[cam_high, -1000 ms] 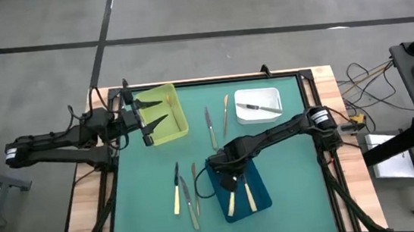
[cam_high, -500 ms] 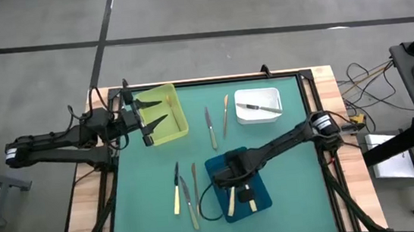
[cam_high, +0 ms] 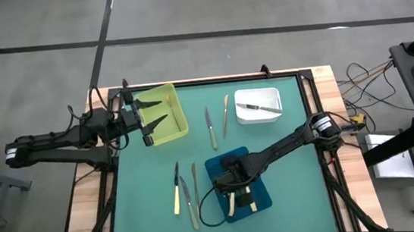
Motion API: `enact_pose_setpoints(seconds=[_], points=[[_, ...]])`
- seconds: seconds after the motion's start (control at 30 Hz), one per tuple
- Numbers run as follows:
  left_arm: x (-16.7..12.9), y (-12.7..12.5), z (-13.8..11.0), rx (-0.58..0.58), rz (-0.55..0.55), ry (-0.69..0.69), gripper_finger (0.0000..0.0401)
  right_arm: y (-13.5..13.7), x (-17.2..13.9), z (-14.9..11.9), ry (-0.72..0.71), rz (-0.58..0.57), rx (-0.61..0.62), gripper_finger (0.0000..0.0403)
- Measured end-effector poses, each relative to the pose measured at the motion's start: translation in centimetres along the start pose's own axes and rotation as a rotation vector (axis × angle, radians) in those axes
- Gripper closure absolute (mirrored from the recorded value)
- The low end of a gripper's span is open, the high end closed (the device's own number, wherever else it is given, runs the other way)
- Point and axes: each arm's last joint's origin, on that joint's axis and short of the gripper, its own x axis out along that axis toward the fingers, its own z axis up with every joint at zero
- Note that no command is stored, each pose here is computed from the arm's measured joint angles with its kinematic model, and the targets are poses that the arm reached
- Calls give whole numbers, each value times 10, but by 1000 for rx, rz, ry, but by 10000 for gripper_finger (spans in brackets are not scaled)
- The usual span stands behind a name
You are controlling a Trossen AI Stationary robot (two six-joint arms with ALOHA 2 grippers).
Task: Sort silverware by color (type)
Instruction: Adjust the yellow knife in the blue bin
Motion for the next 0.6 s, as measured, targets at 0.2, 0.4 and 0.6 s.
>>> enact_pose_setpoints(seconds=[0.2, 0.4, 0.6], points=[[0, 0, 0, 1, -1, 2, 201, 0, 4, 2, -44, -1, -2, 394], [0, 0, 0, 1, -2, 3, 201, 0, 11, 2, -75, 12, 6, 394], [0, 0, 0, 2, -2, 4, 201, 1, 17, 1, -100, 41, 13, 394]])
